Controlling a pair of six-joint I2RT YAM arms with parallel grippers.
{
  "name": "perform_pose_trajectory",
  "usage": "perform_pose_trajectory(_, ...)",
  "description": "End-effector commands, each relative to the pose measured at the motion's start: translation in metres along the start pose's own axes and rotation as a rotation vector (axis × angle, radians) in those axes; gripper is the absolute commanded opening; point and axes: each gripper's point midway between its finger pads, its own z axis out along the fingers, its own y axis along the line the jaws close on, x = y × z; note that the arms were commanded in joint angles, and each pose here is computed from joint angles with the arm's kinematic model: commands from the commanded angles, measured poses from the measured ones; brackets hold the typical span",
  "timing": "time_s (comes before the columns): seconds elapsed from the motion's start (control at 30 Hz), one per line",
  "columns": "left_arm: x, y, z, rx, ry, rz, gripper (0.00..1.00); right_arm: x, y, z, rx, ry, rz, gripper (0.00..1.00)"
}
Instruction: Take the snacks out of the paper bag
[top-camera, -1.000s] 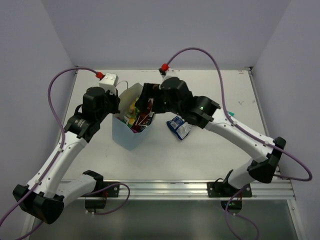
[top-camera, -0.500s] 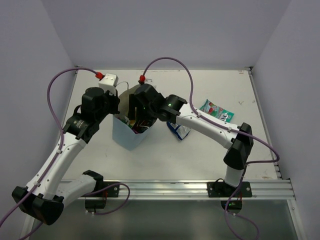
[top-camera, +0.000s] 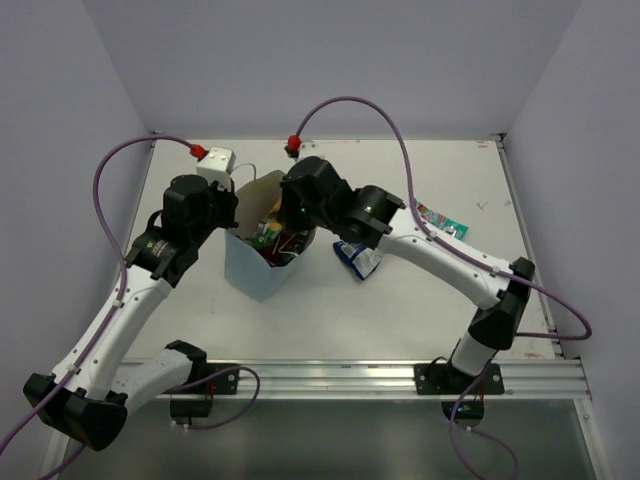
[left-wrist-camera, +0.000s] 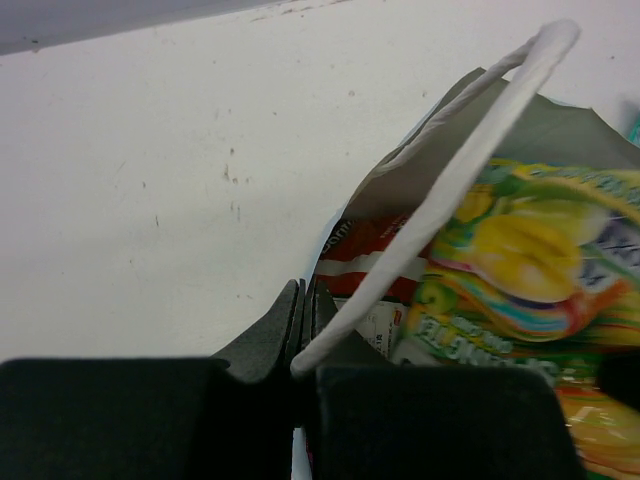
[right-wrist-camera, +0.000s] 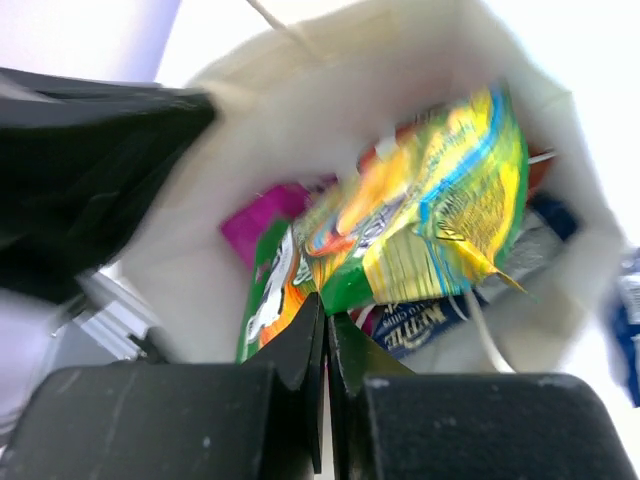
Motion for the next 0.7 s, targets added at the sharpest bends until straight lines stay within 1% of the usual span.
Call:
perform_pose_trajectory(0.0,-0.049,0.005,-0.015,-0.026,-0.155,0.004,0.00,-0.087,0.004,-0.095,-0.070,-0.296,-0.016,0.00)
perform_pose_trajectory(0.03,-0.049,0.007,-0.014,-0.033,-0.156,0.004,0.00,-0.091,-0.003,-0.101,-0.074,-0.305,-0.015,0.00)
perform_pose_trajectory(0.1,-0.050,0.008,-0.014,-0.041,-0.158,0.006,0.00,-0.106,-0.009,-0.134,-0.111,-0.368,-0.008,0.00)
perform_pose_trajectory(0.13,-0.051,0.009,-0.014,-0.047,-0.158,0.006,0.00,-0.110,-0.019,-0.138,-0.106,-0.381,-0.006,0.00)
perform_pose_trajectory(0.17,-0.050,0.009,-0.012,-0.051,-0.155,0.007,0.00,-0.117,-0.020,-0.149,-0.133,-0.412,-0.005,0.00)
perform_pose_trajectory(0.2,-0.050,0.010,-0.012,-0.053,-0.152,0.011,0.00,-0.124,-0.027,-0.170,-0.142,-0.459,0.003,0.00)
perform_pose_trajectory(0.23,-0.050,0.010,-0.011,-0.054,-0.151,0.011,0.00,-0.129,-0.046,-0.170,-0.102,-0.479,0.018,0.00)
perform_pose_trajectory(0.3,-0.050,0.010,-0.010,-0.056,-0.151,0.011,0.00,-0.140,-0.070,-0.182,-0.061,-0.533,0.039,0.00)
perform_pose_trajectory(0.33,-0.051,0.010,-0.011,-0.054,-0.154,0.010,0.00,-0.146,-0.096,-0.178,0.000,-0.543,0.063,0.00)
perform_pose_trajectory(0.4,-0.051,0.010,-0.010,-0.055,-0.152,0.014,0.00,-0.151,-0.110,-0.168,0.002,-0.534,0.075,0.00)
perform_pose_trajectory(0.43,-0.052,0.010,-0.010,-0.058,-0.152,0.015,0.00,-0.154,-0.128,-0.159,0.034,-0.531,0.091,0.00)
perform_pose_trajectory(0.5,-0.053,0.012,-0.010,-0.064,-0.153,0.022,0.00,-0.162,-0.135,-0.143,0.016,-0.529,0.094,0.00)
perform_pose_trajectory(0.53,-0.055,0.013,-0.010,-0.072,-0.156,0.026,0.00,-0.164,-0.147,-0.120,0.040,-0.503,0.104,0.00)
perform_pose_trajectory(0.6,-0.056,0.015,-0.009,-0.084,-0.159,0.027,0.00,-0.171,-0.153,-0.097,0.034,-0.501,0.103,0.00)
perform_pose_trajectory(0.63,-0.058,0.017,-0.009,-0.095,-0.164,0.026,0.00,-0.169,-0.158,-0.071,0.033,-0.464,0.104,0.00)
perform_pose_trajectory(0.67,-0.061,0.017,-0.009,-0.097,-0.172,0.024,0.00,-0.175,-0.160,-0.060,0.027,-0.480,0.100,0.00)
